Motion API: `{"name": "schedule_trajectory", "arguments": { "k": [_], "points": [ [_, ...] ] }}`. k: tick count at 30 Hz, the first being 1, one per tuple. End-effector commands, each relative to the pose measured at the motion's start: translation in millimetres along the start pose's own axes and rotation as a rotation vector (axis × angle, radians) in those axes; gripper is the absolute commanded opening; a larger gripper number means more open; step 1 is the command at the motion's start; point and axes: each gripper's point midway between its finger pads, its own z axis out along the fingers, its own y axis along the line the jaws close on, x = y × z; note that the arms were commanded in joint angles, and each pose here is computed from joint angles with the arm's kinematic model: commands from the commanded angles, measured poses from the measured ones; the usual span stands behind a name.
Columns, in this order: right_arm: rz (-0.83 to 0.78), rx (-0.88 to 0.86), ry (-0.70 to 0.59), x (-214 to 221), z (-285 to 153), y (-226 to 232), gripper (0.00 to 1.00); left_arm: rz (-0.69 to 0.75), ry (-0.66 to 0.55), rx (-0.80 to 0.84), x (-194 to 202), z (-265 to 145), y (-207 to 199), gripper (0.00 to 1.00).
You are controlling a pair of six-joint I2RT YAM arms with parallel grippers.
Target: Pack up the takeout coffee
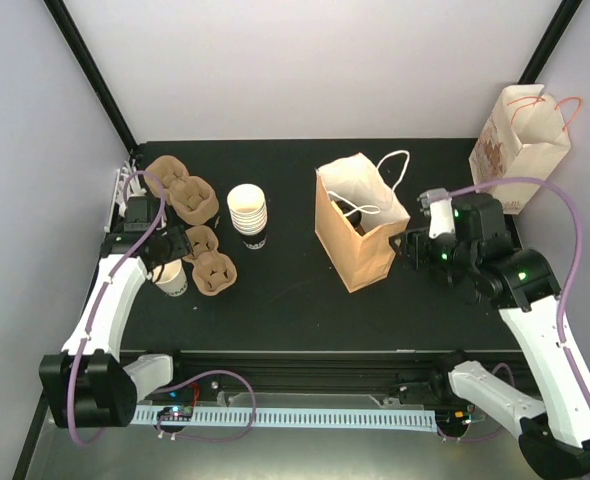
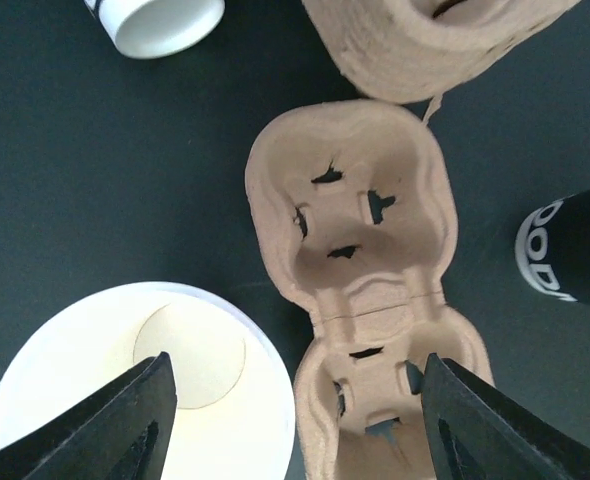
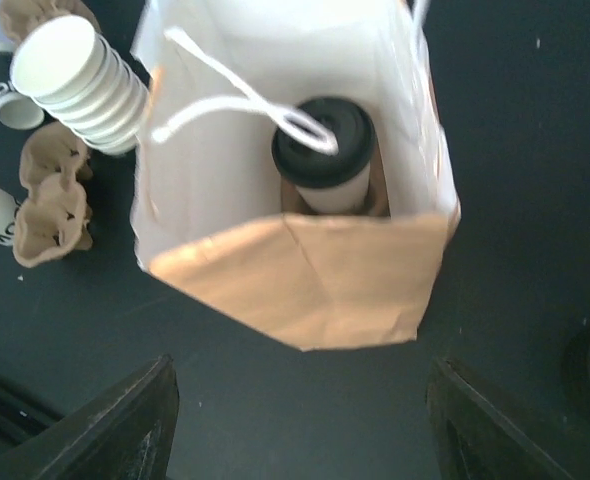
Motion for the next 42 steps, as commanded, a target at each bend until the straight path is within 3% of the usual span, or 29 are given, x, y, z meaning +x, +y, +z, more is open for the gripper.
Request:
{"name": "schedule_trajectory", "arguments": {
  "k": [1,8,16,24,27,35,42],
  "points": [
    [0.064,-0.030,-0.034,15,2,1,0.70,0.010,0.068,-0.019,8,12,4,0.68],
    [0.108,-0.051,-0.031,27,10,1,0.66,-0.022,0.160,-0.001,27,33,1,0.53],
    [0.203,0.059,-0.053,35,13,-21,0.65,-0.048,0.136,-0.063,28,26,14,0.02],
    [0.266,0.125,-0.067,49,21,-36,0.65,-0.098,-0.064,-0.158,5,-45,37,0.02],
    [0.311,0.198,-0.056,54,25,-50,0.65,-0.082,-0.122,-0.114,3,-70,33,0.02],
    [0.384,0.347,-0.072,59,28,-77,0.63,0.090,-0.030,0.262,50,-92,-63,0.02],
    [0.454,0.489,-0.129,53,9,-112,0.62,0.264,0.016,0.265,97,-105,-120,0.01]
  ]
}}
